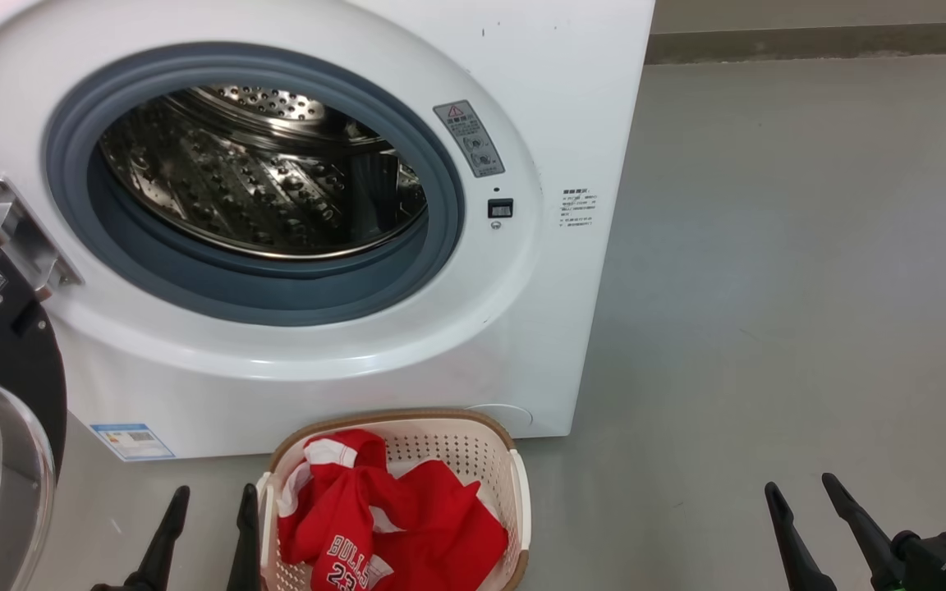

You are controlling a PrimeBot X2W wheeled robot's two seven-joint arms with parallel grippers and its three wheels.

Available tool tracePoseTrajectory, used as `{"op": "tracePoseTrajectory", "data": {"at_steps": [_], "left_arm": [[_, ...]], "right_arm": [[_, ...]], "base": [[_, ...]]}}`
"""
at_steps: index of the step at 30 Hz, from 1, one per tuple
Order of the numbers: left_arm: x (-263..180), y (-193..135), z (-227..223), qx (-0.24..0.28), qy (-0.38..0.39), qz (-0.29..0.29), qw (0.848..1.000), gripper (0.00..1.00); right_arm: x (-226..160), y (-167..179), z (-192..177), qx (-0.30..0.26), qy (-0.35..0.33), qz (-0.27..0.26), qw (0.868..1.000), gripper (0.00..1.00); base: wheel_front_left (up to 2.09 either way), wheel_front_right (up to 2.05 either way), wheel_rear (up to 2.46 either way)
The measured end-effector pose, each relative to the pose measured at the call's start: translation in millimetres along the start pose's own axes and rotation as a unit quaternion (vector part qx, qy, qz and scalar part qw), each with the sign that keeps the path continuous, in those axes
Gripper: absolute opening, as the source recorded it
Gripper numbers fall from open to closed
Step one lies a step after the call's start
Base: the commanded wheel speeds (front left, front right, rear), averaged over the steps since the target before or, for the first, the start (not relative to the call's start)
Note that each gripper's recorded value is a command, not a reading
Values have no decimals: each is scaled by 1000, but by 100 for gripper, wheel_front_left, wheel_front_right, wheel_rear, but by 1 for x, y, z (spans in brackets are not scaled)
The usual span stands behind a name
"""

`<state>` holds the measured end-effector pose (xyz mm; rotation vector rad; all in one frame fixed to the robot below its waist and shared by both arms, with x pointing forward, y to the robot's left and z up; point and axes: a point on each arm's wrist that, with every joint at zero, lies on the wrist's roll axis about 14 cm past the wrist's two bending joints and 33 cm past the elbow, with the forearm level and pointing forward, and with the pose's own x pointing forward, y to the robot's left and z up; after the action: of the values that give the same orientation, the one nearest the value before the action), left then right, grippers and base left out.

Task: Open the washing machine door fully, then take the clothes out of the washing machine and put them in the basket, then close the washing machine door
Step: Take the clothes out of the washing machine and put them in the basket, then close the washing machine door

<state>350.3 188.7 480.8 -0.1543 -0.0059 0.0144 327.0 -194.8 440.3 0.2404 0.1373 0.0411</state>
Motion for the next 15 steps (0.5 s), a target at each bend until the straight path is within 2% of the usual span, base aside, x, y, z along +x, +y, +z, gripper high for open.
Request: {"op": "tracePoseTrajectory", "data": {"at_steps": [7, 15], "left_arm": [[0, 0, 1, 1, -2, 2, 1000, 100], [1, 0, 2, 2, -2, 2, 1000, 100]], "right_arm": [[1, 0, 0, -1, 0, 0, 1000, 100], [2, 0, 0, -1, 1, 1, 1000, 100]], "base": [[-72, 72, 0], [-155, 155, 0]]}}
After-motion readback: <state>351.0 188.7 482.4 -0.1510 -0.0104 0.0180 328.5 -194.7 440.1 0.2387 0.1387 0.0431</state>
